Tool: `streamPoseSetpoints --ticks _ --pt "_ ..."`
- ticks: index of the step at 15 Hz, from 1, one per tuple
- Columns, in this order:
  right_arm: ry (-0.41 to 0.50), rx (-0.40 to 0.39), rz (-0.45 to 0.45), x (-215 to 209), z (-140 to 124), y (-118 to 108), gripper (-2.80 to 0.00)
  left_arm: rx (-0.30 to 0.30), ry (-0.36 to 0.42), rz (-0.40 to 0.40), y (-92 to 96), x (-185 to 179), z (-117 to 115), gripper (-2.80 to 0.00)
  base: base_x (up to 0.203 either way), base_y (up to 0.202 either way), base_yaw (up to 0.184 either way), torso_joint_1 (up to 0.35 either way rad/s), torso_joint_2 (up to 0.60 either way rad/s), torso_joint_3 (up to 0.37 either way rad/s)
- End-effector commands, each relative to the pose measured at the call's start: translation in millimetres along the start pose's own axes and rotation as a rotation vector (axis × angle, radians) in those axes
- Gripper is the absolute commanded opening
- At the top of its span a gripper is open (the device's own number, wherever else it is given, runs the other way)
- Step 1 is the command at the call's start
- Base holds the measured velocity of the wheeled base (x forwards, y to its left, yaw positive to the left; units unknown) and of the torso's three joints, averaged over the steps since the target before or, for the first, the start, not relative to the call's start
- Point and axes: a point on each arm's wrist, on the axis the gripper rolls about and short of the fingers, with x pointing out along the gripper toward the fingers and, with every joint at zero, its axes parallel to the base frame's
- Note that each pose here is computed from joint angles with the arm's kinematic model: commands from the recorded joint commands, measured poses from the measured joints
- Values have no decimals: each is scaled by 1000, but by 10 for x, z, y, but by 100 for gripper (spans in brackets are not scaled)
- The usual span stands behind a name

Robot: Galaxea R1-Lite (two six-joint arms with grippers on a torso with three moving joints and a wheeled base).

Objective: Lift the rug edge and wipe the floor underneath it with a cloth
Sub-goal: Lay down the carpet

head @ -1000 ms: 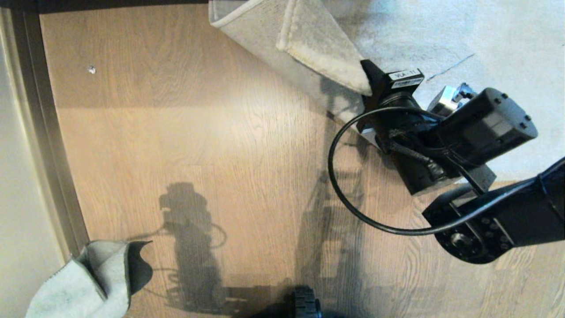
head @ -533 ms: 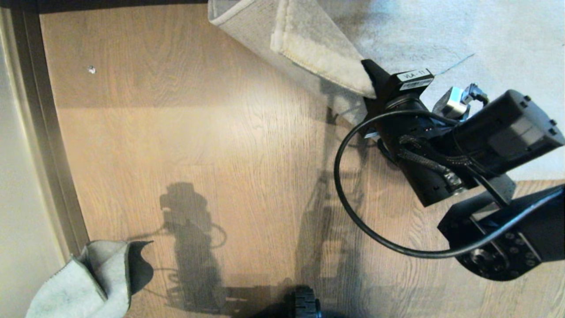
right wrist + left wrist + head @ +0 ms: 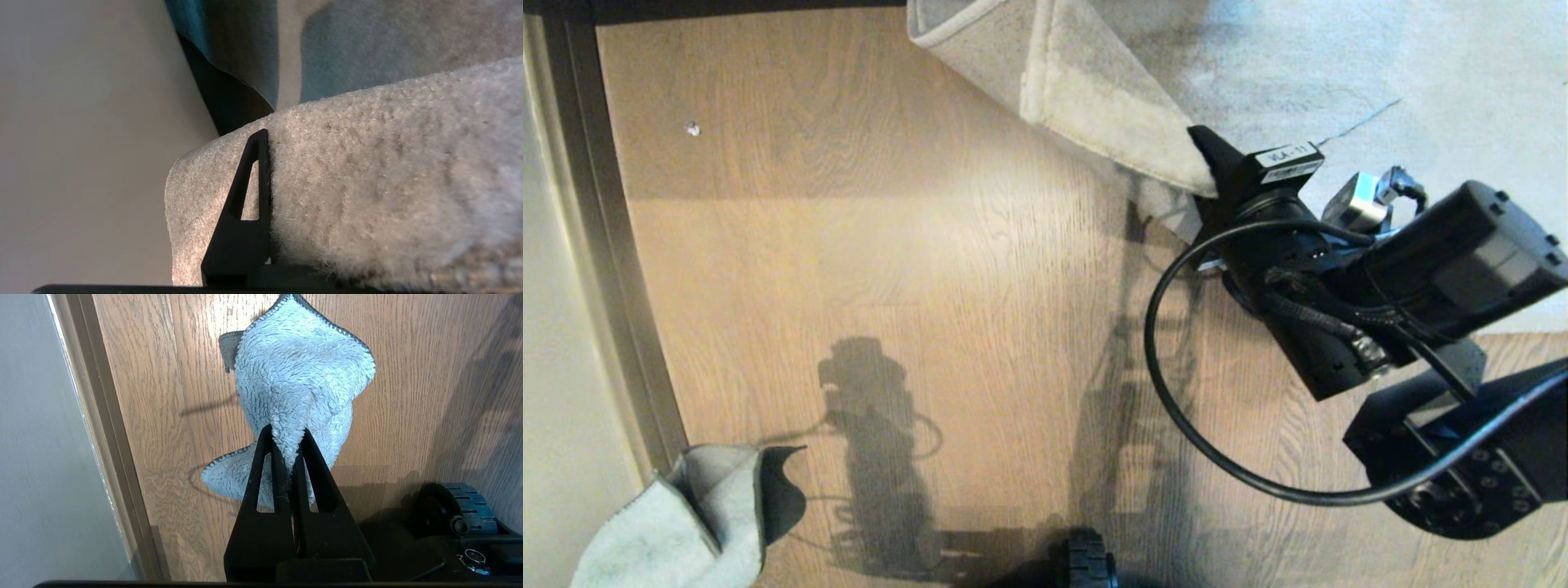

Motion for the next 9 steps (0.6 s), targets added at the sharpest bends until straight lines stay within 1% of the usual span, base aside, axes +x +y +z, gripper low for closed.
streamPoseSetpoints --ticks 1,3,4,6,9 --pt "-19 23 50 -15 32 86 -280 0 -1 0 0 0 0 -280 0 0 0 0 0 0" --pt "-20 22 51 -12 33 89 -280 0 -1 0 0 0 0 -280 0 0 0 0 0 0" --pt "-18 28 52 -15 34 91 0 0 -1 -1 0 0 0 -280 0 0 0 0 0 0" --pt "-19 62 46 -15 33 72 0 0 -1 -2 0 0 0 -280 0 0 0 0 0 0" --pt "0 56 8 -40 -32 -49 0 0 -1 0 0 0 0 -280 0 0 0 0 0 0"
